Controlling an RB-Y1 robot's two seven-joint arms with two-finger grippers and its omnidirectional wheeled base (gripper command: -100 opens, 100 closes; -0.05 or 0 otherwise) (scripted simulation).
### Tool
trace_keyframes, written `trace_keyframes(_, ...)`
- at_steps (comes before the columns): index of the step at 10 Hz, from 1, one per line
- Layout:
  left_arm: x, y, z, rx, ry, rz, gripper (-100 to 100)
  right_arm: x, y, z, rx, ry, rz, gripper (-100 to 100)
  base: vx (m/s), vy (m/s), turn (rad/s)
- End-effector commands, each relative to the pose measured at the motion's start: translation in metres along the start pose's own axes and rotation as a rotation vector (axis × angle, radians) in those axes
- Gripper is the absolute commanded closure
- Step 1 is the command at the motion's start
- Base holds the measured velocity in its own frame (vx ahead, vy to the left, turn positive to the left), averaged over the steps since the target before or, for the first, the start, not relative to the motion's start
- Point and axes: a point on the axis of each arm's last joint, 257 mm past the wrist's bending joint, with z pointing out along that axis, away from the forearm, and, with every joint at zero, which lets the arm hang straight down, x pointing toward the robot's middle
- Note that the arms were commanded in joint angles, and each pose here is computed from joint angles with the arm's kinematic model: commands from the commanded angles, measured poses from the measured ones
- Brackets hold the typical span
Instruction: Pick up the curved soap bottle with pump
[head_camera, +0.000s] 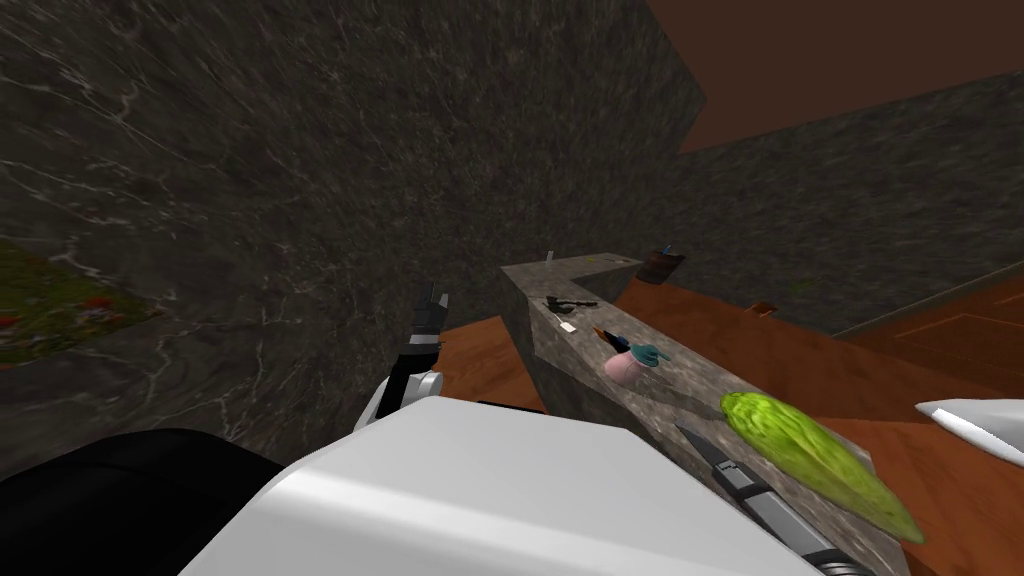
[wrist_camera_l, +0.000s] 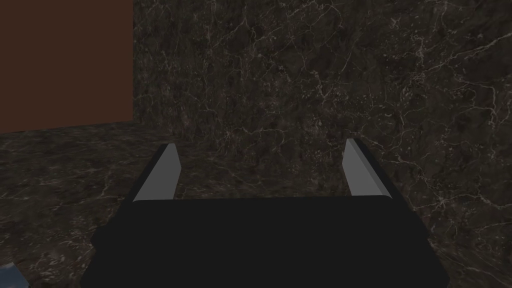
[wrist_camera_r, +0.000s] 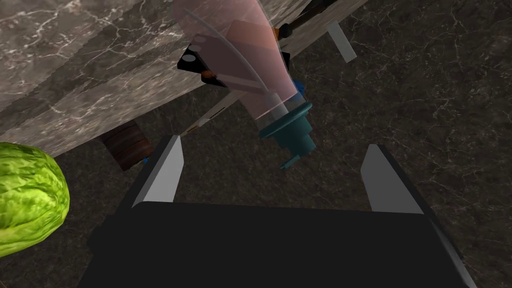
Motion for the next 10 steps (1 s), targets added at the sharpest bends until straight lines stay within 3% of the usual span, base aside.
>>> trace_keyframes(1,0.0,0.0,0.0,0.0,0.0,0.0,0,0.002,-0.006,-0.006,0.026,0.023,-0.02,-100,0.049,-0.002,0.053)
trace_keyframes(10,0.0,0.0,0.0,0.0,0.0,0.0,0,0.005,-0.035,-0.044,0.178,0.186,-0.194,-100,0.054,0.0,0.1)
